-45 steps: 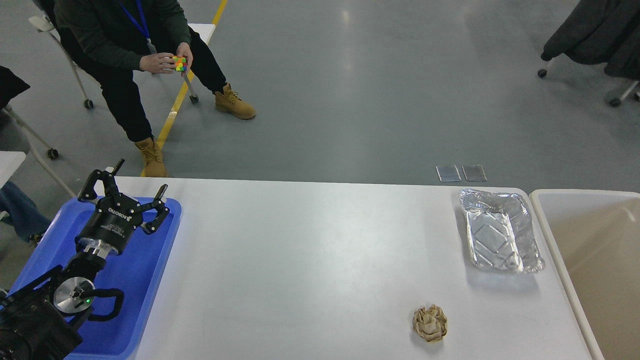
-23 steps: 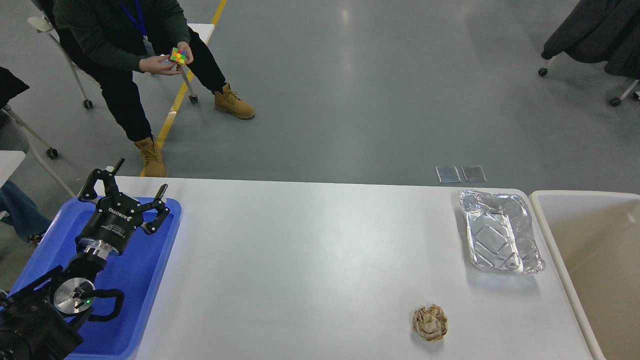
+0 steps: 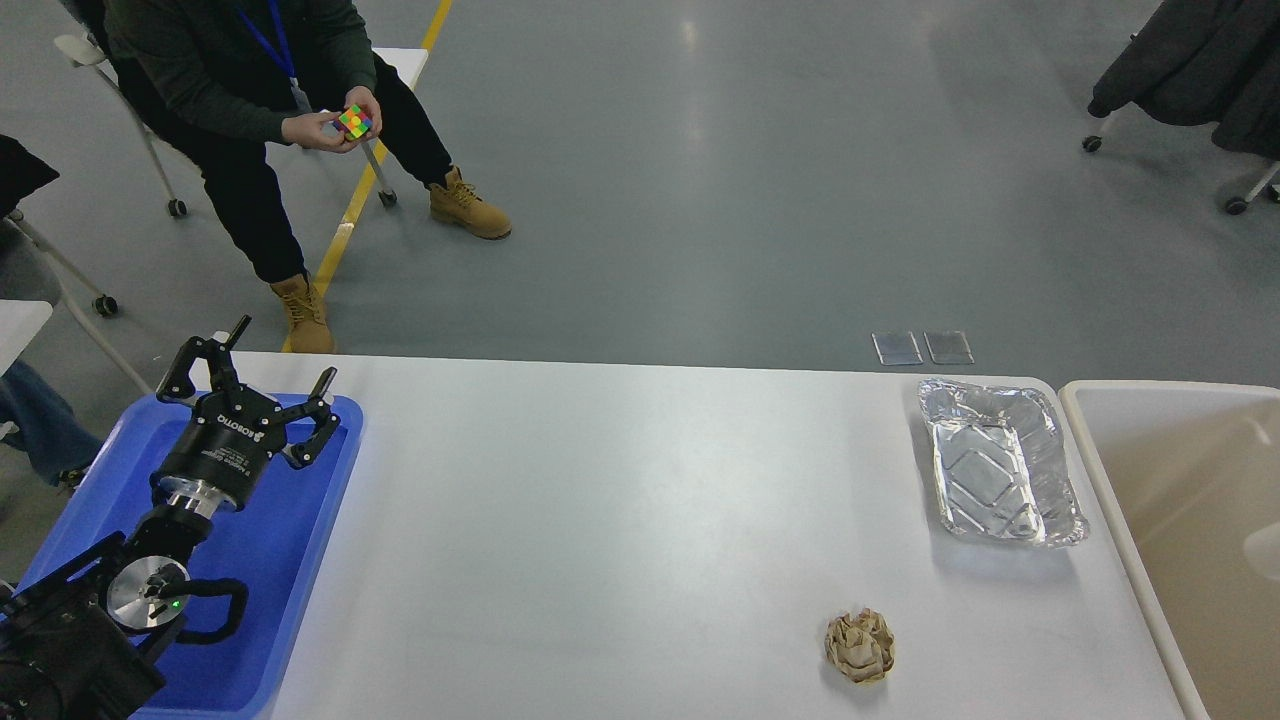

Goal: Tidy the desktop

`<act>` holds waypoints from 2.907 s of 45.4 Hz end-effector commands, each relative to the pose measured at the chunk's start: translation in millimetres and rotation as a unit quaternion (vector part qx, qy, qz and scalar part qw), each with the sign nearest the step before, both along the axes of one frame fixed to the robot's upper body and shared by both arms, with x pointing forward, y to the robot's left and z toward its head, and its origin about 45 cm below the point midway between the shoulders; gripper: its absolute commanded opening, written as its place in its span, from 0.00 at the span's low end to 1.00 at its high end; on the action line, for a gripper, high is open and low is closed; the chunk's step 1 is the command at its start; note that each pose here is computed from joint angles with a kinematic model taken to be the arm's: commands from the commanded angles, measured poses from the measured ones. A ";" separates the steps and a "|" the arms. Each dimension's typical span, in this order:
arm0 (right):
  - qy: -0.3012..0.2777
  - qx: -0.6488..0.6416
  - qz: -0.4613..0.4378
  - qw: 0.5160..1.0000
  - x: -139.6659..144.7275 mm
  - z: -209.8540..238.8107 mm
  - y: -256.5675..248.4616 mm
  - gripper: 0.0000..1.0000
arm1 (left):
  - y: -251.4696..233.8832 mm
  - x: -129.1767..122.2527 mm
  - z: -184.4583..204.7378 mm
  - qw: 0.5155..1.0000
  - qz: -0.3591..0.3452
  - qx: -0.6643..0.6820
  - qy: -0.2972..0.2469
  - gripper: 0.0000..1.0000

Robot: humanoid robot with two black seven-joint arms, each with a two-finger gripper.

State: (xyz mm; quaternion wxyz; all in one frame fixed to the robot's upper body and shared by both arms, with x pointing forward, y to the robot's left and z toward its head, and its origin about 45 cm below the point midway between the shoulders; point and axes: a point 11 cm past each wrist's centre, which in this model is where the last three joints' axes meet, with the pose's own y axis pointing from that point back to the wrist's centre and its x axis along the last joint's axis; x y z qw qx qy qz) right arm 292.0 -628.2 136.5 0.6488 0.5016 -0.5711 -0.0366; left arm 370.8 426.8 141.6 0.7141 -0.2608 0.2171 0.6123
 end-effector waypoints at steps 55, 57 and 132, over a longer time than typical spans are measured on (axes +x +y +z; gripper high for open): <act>-0.143 0.017 -0.011 0.989 50.1 124.1 -16.7 0.99 | -0.2 0.5 0.5 1.000 0.000 0.000 0.000 0.99; -0.140 0.016 -0.003 0.990 51.6 128.3 -15.4 0.99 | -0.1 0.5 0.6 1.000 0.000 0.000 -0.001 0.99; 0.215 0.068 0.477 0.849 121.6 242.6 345.5 1.00 | 0.2 0.1 0.3 1.000 0.001 0.000 -0.001 0.99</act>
